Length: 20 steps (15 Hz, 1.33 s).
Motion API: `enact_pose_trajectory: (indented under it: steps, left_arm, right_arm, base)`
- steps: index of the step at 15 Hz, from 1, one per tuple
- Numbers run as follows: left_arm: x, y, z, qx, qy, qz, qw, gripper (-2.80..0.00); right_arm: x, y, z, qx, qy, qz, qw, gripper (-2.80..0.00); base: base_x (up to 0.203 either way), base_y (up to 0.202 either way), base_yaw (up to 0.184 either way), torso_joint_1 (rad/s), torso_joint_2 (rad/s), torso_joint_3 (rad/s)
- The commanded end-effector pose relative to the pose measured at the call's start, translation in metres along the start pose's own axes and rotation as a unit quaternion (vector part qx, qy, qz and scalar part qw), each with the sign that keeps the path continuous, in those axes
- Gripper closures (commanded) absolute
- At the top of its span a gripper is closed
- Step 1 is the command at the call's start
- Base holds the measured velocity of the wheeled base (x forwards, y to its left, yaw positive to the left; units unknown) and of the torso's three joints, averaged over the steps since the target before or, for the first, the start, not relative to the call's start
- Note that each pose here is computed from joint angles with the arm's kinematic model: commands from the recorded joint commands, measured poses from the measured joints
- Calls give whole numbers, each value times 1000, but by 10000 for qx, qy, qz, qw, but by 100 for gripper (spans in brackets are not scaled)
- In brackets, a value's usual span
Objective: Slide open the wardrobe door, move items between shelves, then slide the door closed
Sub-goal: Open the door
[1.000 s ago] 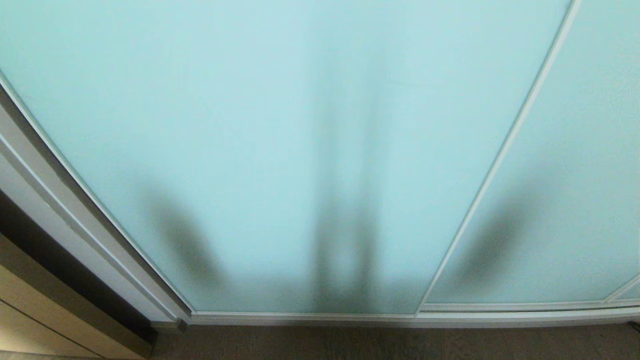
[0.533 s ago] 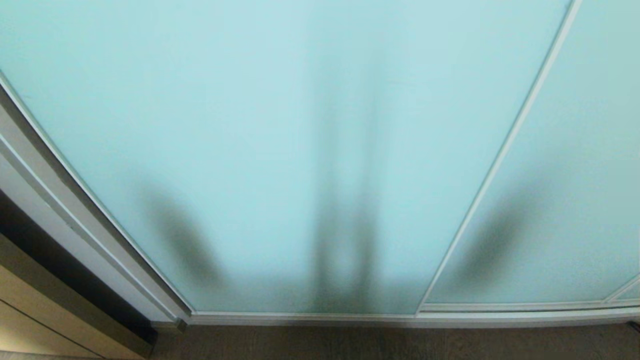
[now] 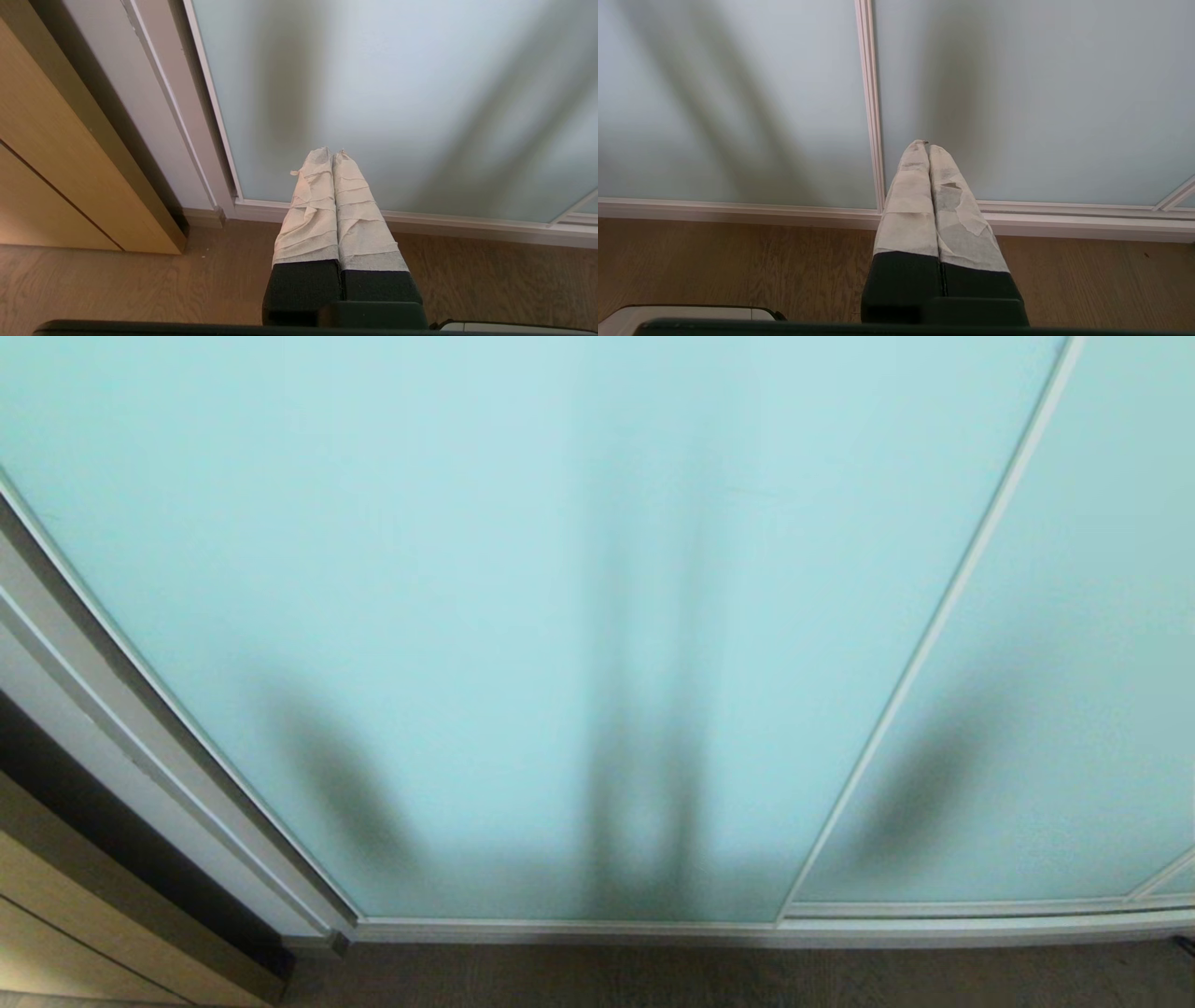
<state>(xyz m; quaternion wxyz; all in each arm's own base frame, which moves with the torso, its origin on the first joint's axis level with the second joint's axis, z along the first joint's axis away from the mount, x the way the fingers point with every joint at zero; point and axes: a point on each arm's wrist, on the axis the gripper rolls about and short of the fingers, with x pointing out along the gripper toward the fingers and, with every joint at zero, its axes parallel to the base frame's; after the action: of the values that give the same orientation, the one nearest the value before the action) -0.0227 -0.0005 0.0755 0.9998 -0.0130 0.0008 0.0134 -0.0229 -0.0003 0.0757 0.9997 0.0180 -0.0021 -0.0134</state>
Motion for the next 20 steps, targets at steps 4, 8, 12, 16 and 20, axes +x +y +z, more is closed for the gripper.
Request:
enact_pose_trajectory:
  steps: [4,8,12,16,20]
  left_arm:
    - [0,0,0,-8,21,5,10000,0]
    - [0,0,0,-8,21,5,10000,0]
    - [0,0,0,-8,21,5,10000,0]
    - [0,0,0,-8,21,5,10000,0]
    - [0,0,0,-8,21,5,10000,0]
  right_arm:
    - [0,0,0,-1,10,-4,10000,0]
    - [0,0,0,-4,10,-4,10000,0]
    - [0,0,0,2,3,-3,10000,0]
    - [0,0,0,-4,10,-4,10000,0]
    - [0,0,0,-4,10,-4,10000,0]
  base:
    - [0,0,0,0,0,0]
    - [0,0,0,0,0,0]
    - [-2,119,-12,1,2,0]
    - [0,193,-1,1,2,1]
    - [0,198,-1,2,-1,3]
